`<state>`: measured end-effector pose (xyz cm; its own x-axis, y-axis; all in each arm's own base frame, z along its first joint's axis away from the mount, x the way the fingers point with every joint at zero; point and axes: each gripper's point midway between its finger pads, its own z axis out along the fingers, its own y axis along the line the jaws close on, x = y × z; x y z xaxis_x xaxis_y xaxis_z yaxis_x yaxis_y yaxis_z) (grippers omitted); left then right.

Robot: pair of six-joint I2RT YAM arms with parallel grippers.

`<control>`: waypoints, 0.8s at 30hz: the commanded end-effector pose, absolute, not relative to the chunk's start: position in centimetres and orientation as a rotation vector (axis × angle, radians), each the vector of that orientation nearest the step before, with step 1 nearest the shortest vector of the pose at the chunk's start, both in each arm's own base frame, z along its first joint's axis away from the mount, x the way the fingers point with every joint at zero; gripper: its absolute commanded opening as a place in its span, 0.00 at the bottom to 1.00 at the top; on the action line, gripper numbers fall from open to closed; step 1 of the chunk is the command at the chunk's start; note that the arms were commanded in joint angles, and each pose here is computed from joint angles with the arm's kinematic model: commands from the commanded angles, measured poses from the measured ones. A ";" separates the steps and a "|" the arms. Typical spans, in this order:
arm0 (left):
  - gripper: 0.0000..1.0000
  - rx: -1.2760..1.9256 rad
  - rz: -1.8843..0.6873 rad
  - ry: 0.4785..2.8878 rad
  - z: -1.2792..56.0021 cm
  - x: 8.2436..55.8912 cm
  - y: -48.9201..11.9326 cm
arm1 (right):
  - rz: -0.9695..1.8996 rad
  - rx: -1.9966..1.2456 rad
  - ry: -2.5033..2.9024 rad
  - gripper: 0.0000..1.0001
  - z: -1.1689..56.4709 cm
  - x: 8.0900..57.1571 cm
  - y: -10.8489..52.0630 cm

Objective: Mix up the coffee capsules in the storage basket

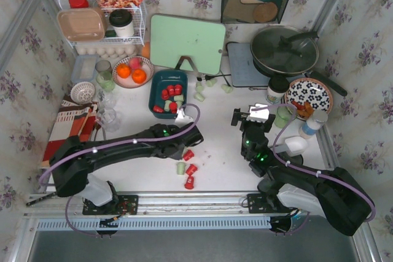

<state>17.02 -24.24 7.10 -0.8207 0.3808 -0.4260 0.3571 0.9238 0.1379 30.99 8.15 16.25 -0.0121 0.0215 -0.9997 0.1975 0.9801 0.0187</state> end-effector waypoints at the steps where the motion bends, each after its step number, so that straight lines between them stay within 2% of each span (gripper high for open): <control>1: 0.13 0.483 0.124 2.503 10.6 18.9 -22.7 | -0.121 0.194 1.556 1.00 17.0 31.2 8.3; 4: 0.09 0.448 0.152 2.422 13.2 20.2 -21.6 | -0.123 0.196 1.555 1.00 17.0 31.2 8.3; 12: 0.09 0.320 -0.078 2.172 20.0 25.5 -21.1 | -0.122 0.193 1.564 1.00 16.7 31.3 8.4; 21: 0.09 0.141 -0.199 2.141 21.6 35.1 -20.4 | -0.130 0.186 1.572 1.00 16.4 31.4 8.5; 24: 0.08 0.071 -0.179 2.212 19.4 38.7 -19.7 | -0.138 0.182 1.575 1.00 16.3 31.4 8.5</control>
<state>34.72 -18.94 19.73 -0.6022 0.0359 -0.7975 0.1128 0.9928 -0.0406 31.20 8.39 15.58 -0.0326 0.0077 -0.9994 0.1944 0.9809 0.0012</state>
